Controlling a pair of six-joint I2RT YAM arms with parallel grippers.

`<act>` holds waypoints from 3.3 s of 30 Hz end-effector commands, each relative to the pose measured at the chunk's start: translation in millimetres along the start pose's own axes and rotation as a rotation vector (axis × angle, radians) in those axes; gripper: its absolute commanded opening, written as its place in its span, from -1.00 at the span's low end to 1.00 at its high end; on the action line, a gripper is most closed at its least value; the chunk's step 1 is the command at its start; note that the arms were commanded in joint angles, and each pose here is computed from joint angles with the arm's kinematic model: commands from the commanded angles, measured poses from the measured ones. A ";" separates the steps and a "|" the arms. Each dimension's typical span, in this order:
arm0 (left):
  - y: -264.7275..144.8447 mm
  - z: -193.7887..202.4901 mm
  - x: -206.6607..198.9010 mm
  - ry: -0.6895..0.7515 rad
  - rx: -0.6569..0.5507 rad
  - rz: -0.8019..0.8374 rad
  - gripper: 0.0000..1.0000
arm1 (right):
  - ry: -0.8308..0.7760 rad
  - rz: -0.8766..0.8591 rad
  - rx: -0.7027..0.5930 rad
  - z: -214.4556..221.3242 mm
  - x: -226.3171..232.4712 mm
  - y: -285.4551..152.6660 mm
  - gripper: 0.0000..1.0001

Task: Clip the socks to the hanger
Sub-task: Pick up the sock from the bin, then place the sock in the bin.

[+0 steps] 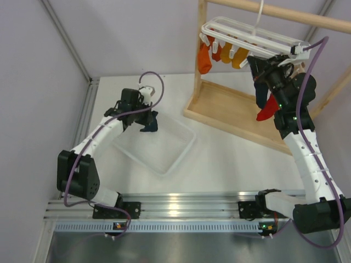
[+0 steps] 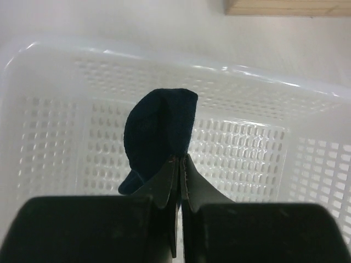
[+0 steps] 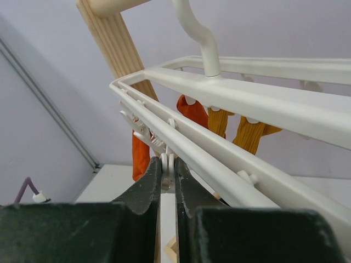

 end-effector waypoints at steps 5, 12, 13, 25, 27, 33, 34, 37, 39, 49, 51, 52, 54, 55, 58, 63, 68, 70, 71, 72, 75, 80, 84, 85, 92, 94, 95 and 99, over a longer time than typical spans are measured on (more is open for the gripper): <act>11.8 42.9 -52.4 0.438 0.058 0.036 -0.82 | -0.014 -0.083 0.029 -6.2 17.2 -6.2 -1.00; -36.3 47.4 -101.9 0.641 -0.126 0.334 0.40 | -0.021 -0.098 0.037 -5.7 18.7 -6.8 -1.00; -41.1 43.6 -103.0 0.648 -0.149 0.335 0.39 | -0.019 -0.104 0.036 -5.5 19.3 -6.6 -1.00; -16.0 48.7 -11.4 0.109 0.238 0.122 -0.33 | -0.024 -0.114 0.025 -9.1 20.5 -8.2 -1.00; -4.3 55.2 -11.1 0.096 0.304 0.154 -0.30 | -0.029 -0.109 0.027 -8.7 18.5 -8.0 -1.00; 10.3 79.6 -12.8 0.042 0.427 0.193 -0.20 | -0.046 -0.099 0.022 -12.3 14.6 -8.1 -1.00; 11.8 83.1 -13.4 0.017 0.445 0.188 -0.20 | -0.044 -0.098 0.024 -12.1 14.2 -8.3 -1.00; 18.7 89.5 -14.7 -0.014 0.474 0.195 -0.21 | -0.046 -0.095 0.024 -13.3 12.4 -7.9 -1.00; 25.1 91.5 -13.4 -0.015 0.473 0.188 -0.21 | -0.047 -0.089 0.025 -13.5 10.5 -6.9 -1.00; 51.3 86.5 -13.7 0.003 0.438 0.161 -0.28 | -0.049 -0.081 0.029 -15.9 7.0 -6.4 -1.00; 54.7 82.4 -15.4 0.002 0.420 0.155 -0.35 | -0.047 -0.081 0.031 -15.5 7.1 -6.5 -1.00; 57.5 80.5 -15.9 0.005 0.408 0.154 -0.51 | -0.048 -0.082 0.030 -15.8 7.2 -6.5 -1.00; 59.9 78.8 -14.8 0.013 0.398 0.137 -0.70 | -0.046 -0.081 0.031 -15.4 7.2 -6.9 -1.00; 60.0 77.2 -13.7 0.018 0.395 0.131 -0.81 | -0.047 -0.082 0.031 -15.4 7.1 -6.9 -1.00; 46.7 51.4 -9.8 0.085 0.317 0.107 -1.00 | -0.047 -0.081 0.026 -16.4 7.4 -8.3 -1.00; 9.8 11.8 -7.9 0.284 0.165 0.050 -1.00 | -0.046 -0.091 0.018 -17.0 9.3 -11.1 -1.00; -31.1 -6.2 -14.9 0.447 0.061 0.019 -1.00 | -0.032 -0.103 0.006 -17.8 12.3 -14.5 -1.00; -44.7 -10.0 -14.0 0.496 0.025 0.000 -1.00 | -0.027 -0.105 0.009 -15.8 12.0 -15.2 -1.00; -49.9 -12.1 -14.5 0.510 0.011 -0.003 -1.00 | -0.028 -0.108 0.004 -17.4 13.1 -16.8 -1.00; -54.7 -12.3 -15.8 0.531 0.005 0.006 -1.00 | -0.028 -0.108 0.006 -16.5 13.2 -17.1 -1.00; -77.1 -22.5 -32.0 0.572 -0.083 0.093 -1.00 | -0.028 -0.108 0.006 -16.3 13.5 -18.7 -1.00; -117.7 -21.8 -72.5 0.591 -0.166 0.331 -1.00 | -0.035 -0.110 0.008 -16.0 13.7 -19.6 -1.00; -132.6 -0.1 -99.8 0.665 -0.124 0.515 -1.00 | -0.035 -0.116 0.013 -16.2 14.7 -19.2 -1.00; -132.2 3.1 -99.7 0.678 -0.096 0.533 -1.00 | -0.038 -0.118 0.013 -16.3 15.2 -19.2 -1.00; -124.8 25.4 -101.4 0.729 0.053 0.679 -1.00 | -0.049 -0.117 0.017 -16.4 15.4 -20.7 -1.00; -109.0 30.0 -97.5 0.720 0.107 0.686 -1.00 | -0.051 -0.110 0.018 -15.9 13.7 -20.7 -1.00; -101.1 32.5 -91.9 0.726 0.136 0.653 -1.00 | -0.052 -0.109 0.022 -14.7 13.4 -20.4 -1.00; -59.7 40.4 -71.4 0.823 0.189 0.568 -1.00 | -0.052 -0.101 0.031 -11.6 9.9 -17.7 -1.00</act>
Point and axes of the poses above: each gripper's point midway between its finger pads, its own y axis out along the fingers, its own x axis along the line the jaws close on, z = x × y, the point moved 5 cm from there along -y, back along the fingers, and after that the axes turned 7 degrees about y, right-handed, at the moved point
